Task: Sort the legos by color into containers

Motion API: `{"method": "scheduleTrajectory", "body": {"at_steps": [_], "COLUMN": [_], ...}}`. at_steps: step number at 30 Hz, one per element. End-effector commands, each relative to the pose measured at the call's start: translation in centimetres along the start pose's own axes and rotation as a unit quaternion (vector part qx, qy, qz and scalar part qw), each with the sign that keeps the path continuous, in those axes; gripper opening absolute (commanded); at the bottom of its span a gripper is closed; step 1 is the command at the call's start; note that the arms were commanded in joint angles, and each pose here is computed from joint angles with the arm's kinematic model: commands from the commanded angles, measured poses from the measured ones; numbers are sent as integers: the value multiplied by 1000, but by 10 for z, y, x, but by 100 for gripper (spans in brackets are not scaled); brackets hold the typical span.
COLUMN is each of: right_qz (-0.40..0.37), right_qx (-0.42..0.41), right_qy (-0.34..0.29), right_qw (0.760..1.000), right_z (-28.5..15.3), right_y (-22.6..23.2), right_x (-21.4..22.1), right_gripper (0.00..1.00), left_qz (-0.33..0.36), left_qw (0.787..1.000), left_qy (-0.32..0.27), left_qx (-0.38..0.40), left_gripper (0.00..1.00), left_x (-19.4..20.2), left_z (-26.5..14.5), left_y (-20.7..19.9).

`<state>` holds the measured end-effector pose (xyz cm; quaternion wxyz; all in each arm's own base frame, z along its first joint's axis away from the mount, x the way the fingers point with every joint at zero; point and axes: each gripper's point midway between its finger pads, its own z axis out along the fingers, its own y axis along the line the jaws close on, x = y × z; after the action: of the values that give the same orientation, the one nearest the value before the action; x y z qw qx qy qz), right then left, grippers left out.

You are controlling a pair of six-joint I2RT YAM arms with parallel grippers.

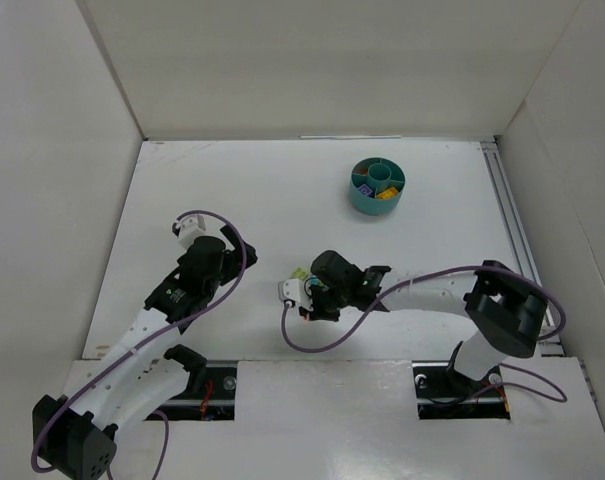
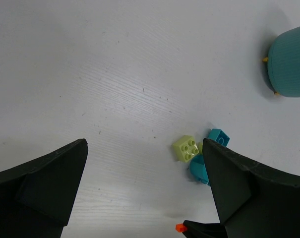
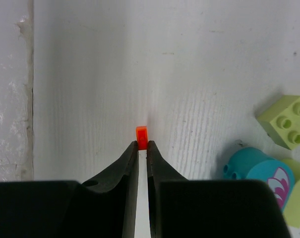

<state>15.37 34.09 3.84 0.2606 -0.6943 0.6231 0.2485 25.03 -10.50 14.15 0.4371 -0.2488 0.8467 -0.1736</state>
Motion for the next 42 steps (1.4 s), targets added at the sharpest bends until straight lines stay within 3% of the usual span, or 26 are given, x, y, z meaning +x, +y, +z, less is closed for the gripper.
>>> {"method": "scheduleTrajectory", "body": {"at_steps": [1, 8, 13, 19, 28, 35, 42], "right_qz": [-16, -9, -3, 8, 53, 77, 82], "right_qx": [11, 49, 95, 211, 323, 345, 365], "right_qy": [-23, -31, -49, -72, -63, -2, 13], "right_qw": [1000, 998, 994, 975, 943, 935, 927], "right_z": [-12, -29, -60, -136, -219, -224, -229], "right_y": [0, -15, -59, -146, -263, -325, -362], "right_x": [-13, -19, -25, -36, -12, 24, 31], "right_gripper": [5, 2, 0, 1, 1, 1, 1], "left_qz": [1, 0, 5, 19, 49, 60, 81], "left_qw": [1000, 1000, 1000, 1000, 999, 998, 996], "left_qy": [-5, -8, -4, -5, -1, 17, 29], "left_qx": [8, 12, 14, 15, 14, 5, 8], "left_gripper": [100, 100, 100, 100, 100, 100, 100], "left_x": [-1, -2, -1, -8, -23, -28, -28], "left_z": [1, 2, 7, 16, 45, 74, 91], "left_y": [-2, -4, -7, -21, -47, -50, -61]}}
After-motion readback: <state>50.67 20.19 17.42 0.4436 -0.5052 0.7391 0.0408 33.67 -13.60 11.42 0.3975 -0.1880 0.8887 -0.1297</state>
